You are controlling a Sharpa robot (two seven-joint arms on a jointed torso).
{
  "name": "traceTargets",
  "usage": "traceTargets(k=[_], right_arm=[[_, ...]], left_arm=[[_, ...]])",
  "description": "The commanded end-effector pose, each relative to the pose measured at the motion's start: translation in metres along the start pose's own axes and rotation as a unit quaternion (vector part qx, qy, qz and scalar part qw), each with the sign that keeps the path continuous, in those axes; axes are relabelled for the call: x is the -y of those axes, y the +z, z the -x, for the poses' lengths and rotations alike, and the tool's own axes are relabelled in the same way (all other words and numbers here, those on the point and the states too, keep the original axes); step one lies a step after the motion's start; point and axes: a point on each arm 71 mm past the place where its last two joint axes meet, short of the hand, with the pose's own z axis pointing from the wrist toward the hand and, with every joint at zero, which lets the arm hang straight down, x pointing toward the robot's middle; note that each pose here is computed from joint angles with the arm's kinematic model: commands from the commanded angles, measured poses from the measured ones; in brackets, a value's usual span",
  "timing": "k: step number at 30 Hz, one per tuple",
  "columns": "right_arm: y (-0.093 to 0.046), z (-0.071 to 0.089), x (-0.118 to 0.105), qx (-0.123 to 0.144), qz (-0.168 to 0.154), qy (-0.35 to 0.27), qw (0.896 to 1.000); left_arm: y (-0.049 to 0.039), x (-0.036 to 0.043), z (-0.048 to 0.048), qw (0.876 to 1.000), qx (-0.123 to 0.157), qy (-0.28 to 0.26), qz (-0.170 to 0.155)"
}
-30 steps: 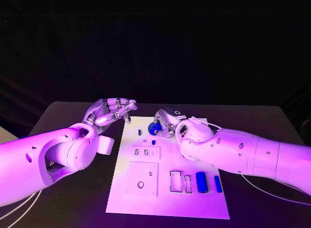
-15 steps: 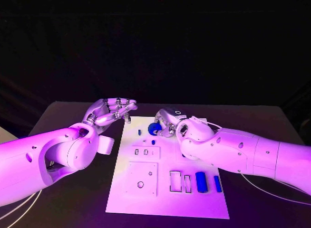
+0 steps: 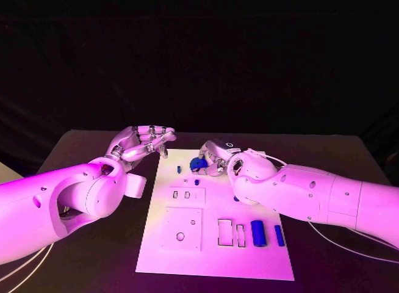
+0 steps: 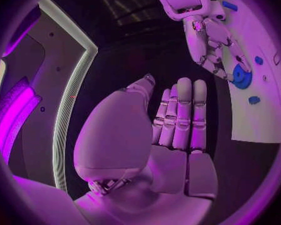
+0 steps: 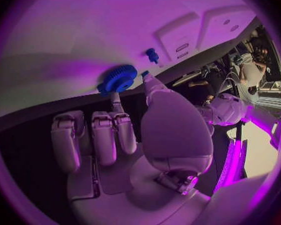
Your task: Assemble the parts on the task board
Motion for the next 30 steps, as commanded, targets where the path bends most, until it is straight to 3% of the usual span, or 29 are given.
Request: traceTargets(k=[1,12,30], right_arm=[[-0.001,-0.004,0.001,-0.023,0.004,0.004,1.0],[-0.003,-0.003,0.012,-0.026,-0.015,-0.001,1.0],[-0.011,-0.002,0.019,-0.023,-0.014,0.005,1.0]], left_arm=[[0.0004,0.0012,-0.0018,1.0,-0.008,-0.003,-0.003],[-0.0002,0.0013,-0.0007,1.0,-0.007,-0.002,-0.003],[-0.001,0.0016,0.0013,1.0,-0.004,-0.001,-0.003]])
